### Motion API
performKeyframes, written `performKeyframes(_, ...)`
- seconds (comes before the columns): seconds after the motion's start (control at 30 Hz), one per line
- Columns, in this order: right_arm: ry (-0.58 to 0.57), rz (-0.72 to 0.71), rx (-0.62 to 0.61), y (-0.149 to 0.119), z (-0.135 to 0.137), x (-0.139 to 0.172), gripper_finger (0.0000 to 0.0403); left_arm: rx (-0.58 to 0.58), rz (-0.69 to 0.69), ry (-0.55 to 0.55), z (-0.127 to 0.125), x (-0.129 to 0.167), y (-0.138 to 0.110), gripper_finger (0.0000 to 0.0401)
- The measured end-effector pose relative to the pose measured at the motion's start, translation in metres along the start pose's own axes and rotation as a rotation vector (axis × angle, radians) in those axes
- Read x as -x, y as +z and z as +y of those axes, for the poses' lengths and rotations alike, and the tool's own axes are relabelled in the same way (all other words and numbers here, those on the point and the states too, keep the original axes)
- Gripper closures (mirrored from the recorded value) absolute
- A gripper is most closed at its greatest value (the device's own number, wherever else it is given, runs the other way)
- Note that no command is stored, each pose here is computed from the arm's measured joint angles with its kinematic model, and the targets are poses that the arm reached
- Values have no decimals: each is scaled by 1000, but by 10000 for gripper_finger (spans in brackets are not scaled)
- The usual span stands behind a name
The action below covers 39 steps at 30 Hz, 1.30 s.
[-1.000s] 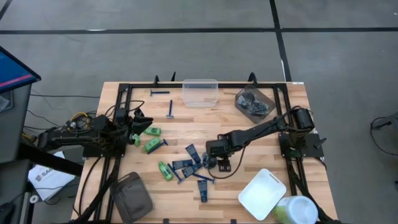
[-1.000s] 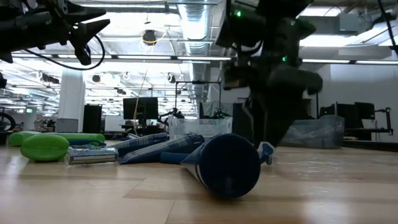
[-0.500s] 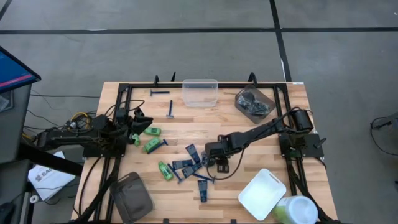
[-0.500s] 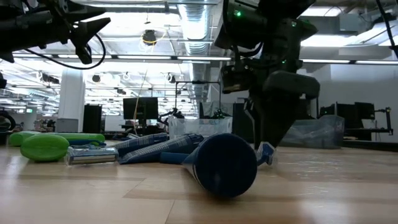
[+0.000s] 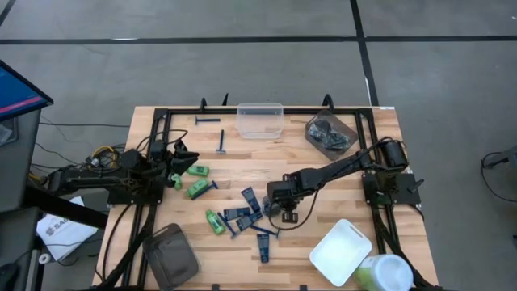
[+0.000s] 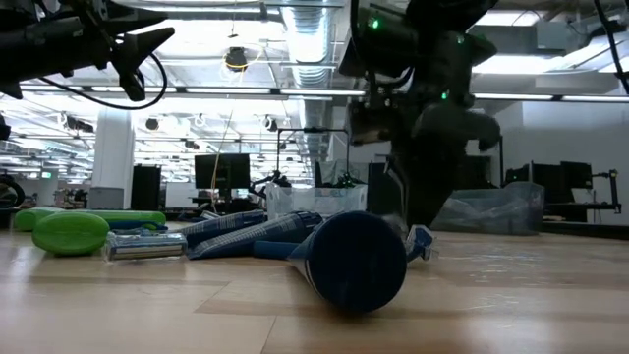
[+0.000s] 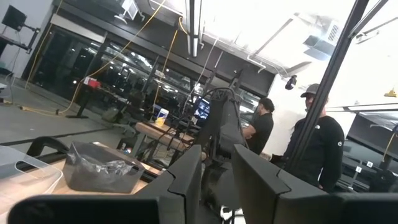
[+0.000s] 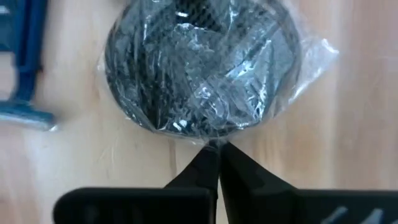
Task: Pick & Place Travel size toiletries
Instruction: Put the black hairbrush into the top black bin
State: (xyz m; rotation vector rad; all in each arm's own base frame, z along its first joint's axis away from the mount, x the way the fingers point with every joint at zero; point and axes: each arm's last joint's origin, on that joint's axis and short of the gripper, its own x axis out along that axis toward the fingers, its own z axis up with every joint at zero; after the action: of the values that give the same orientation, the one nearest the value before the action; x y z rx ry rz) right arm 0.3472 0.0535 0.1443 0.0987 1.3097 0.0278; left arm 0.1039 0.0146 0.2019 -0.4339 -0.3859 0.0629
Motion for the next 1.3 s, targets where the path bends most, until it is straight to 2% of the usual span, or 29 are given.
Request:
performKeyframes(0.2,-3,-134,-72,6,-26,51,402,0,0,0,0,0,0,315)
performKeyframes(0.37,-38,-242,-181,-1,-57,102,402,0,0,0,0,0,0,315)
performKeyframes(0.53,-203,-309,-414,-22,-99,147,403,0,-1,-2,0,0,0,315)
performKeyframes(0.7,-399,-240,-744,-58,-139,172,403,0,-7,-4,0,0,1,315)
performKeyframes(0.8,-490,-142,-922,-79,-157,178,403,0,-9,-6,0,0,1,315)
performKeyframes(0.9,-530,-30,-1019,-93,-169,177,403,0,-14,-8,-1,0,1,315)
performKeyframes(1.17,-557,197,-1065,-104,-186,145,403,0,-15,-9,-1,0,1,315)
performKeyframes(1.3,-585,261,-1059,-105,-193,136,398,0,-19,-10,-1,0,2,315)
